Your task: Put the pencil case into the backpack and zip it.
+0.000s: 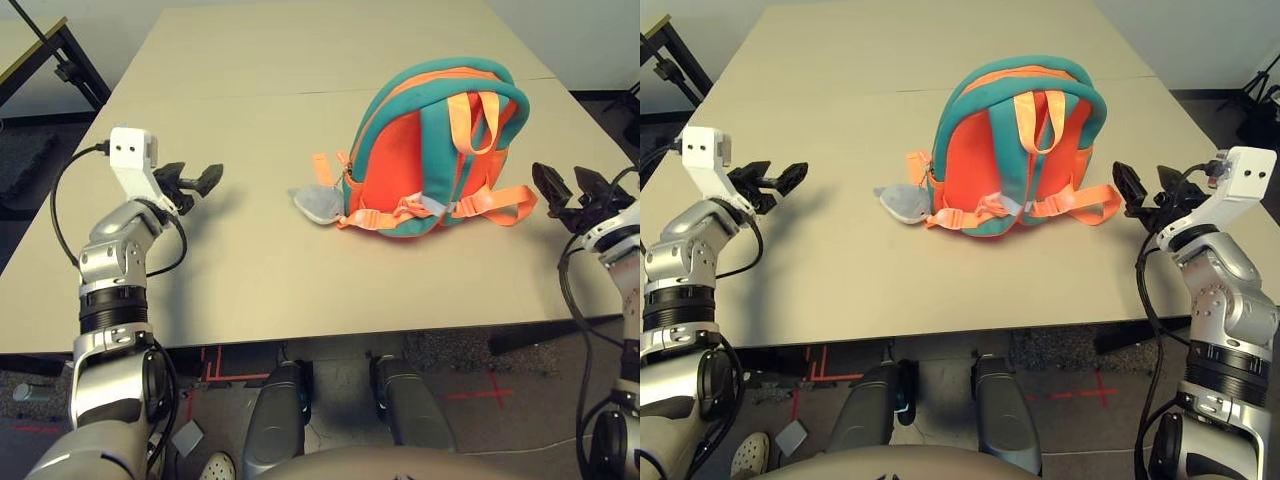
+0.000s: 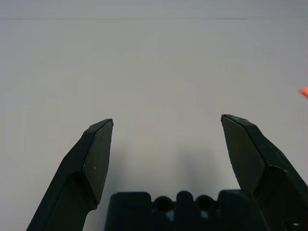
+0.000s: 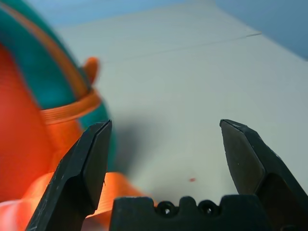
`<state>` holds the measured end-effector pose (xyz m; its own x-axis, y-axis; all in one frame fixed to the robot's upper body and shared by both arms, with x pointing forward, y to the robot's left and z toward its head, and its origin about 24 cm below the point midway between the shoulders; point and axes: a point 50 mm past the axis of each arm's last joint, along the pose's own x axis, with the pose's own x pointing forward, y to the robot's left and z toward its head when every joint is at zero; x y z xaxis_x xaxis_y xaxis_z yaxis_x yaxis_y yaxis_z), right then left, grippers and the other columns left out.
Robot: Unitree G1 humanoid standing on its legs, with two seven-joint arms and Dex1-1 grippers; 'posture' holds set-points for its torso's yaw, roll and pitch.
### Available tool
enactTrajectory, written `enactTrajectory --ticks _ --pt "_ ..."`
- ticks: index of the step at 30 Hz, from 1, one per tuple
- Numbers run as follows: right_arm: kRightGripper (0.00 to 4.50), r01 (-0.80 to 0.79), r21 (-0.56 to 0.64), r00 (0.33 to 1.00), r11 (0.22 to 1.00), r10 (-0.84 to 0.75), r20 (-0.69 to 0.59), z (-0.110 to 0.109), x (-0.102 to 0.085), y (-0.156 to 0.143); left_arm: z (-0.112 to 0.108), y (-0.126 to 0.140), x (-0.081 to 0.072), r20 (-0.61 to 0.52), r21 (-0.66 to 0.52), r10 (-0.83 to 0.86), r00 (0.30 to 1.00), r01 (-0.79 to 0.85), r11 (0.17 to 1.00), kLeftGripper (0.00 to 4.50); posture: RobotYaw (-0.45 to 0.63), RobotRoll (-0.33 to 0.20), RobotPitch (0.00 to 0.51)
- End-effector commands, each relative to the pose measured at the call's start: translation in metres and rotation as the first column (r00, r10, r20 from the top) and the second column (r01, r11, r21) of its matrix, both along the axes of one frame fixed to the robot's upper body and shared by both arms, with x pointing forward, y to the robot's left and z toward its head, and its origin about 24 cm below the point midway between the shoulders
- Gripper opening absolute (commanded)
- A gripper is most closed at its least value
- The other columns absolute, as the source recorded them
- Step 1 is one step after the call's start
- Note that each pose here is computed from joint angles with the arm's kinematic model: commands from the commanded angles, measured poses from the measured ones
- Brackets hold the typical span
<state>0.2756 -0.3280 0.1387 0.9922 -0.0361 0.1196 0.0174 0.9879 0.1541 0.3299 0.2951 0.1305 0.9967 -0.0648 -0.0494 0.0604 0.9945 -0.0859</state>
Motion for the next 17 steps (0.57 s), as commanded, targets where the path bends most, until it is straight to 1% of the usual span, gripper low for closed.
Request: enactTrajectory --ticks 1,8,12,17 --pt "4.43 0.048 -0.017 0.999 0.999 -0.048 0.015 -0.003 -0.001 -0.008 -0.007 0.01 -0.005 0.013 -0.012 0.079 0.997 -0.079 0.997 4.5 -0.07 0.0 0.159" --pt "4.43 0.073 -0.023 0.997 0.997 -0.073 0.018 -0.012 -0.003 -0.01 -0.016 0.021 -0.01 0.002 0.007 0.143 0.99 -0.143 0.99 4.5 -0.07 0.0 0.168" --pt "4.43 0.083 -0.019 0.996 0.996 -0.082 0.018 -0.015 -0.006 -0.01 -0.019 0.022 -0.01 -0.001 0.014 0.155 0.988 -0.155 0.988 4.5 -0.07 0.0 0.163" --pt "4.43 0.081 -0.017 0.996 0.997 -0.081 0.023 -0.016 -0.003 -0.008 -0.02 0.026 -0.009 0.0 0.011 0.179 0.984 -0.179 0.984 4.5 -0.07 0.0 0.154"
